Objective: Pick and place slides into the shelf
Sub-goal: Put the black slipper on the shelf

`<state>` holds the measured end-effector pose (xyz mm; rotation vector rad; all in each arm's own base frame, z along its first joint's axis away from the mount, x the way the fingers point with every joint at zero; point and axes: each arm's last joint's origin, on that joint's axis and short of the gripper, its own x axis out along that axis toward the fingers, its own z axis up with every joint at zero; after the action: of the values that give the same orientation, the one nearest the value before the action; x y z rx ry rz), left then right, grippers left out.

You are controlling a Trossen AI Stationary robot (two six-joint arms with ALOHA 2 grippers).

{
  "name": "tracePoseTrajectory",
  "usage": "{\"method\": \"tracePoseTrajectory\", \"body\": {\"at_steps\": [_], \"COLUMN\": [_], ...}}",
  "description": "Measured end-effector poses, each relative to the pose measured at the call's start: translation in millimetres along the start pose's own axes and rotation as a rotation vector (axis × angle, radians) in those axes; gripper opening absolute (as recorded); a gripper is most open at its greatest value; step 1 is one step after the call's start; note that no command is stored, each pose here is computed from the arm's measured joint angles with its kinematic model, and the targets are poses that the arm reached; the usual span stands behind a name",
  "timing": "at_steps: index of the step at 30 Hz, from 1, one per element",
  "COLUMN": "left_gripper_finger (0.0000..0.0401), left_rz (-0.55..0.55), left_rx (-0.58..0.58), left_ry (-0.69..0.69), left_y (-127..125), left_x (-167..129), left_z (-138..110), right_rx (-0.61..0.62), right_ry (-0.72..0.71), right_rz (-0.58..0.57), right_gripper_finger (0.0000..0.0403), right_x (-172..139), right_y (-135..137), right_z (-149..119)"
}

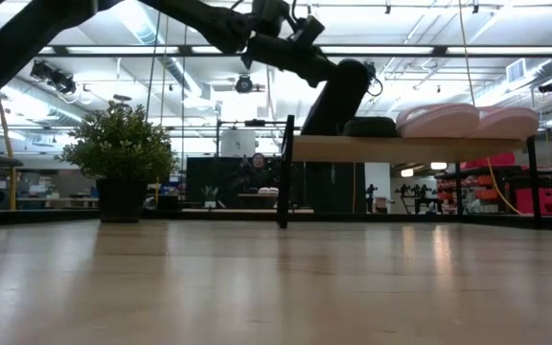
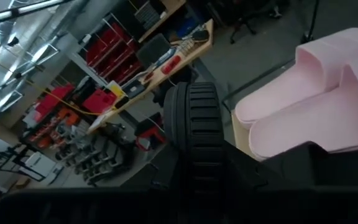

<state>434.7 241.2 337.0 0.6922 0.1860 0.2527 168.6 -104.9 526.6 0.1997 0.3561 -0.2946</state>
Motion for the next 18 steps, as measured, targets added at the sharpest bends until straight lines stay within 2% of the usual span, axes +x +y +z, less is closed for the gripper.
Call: {"method": "tracePoseTrajectory", "body": {"at_steps": [9, 18], "left_gripper_finger": [0.0083, 0.0082], "left_rz": [-0.015, -0.021], "left_rx": [-0.013, -0.015], "left_ry": [0.004, 0.020], "left_y": [-7, 14], "left_x": [1, -20], "left_z": [1, 10], "right_rx": [0.022, 0.005], "right_ry": [0.067, 0.105], "right_rz": [0.017, 0.040], "right_gripper_finger": [0.0139, 0.0139], "right_x": [9, 8], "right_y": [-2, -1], "right_z": [-5, -9]}}
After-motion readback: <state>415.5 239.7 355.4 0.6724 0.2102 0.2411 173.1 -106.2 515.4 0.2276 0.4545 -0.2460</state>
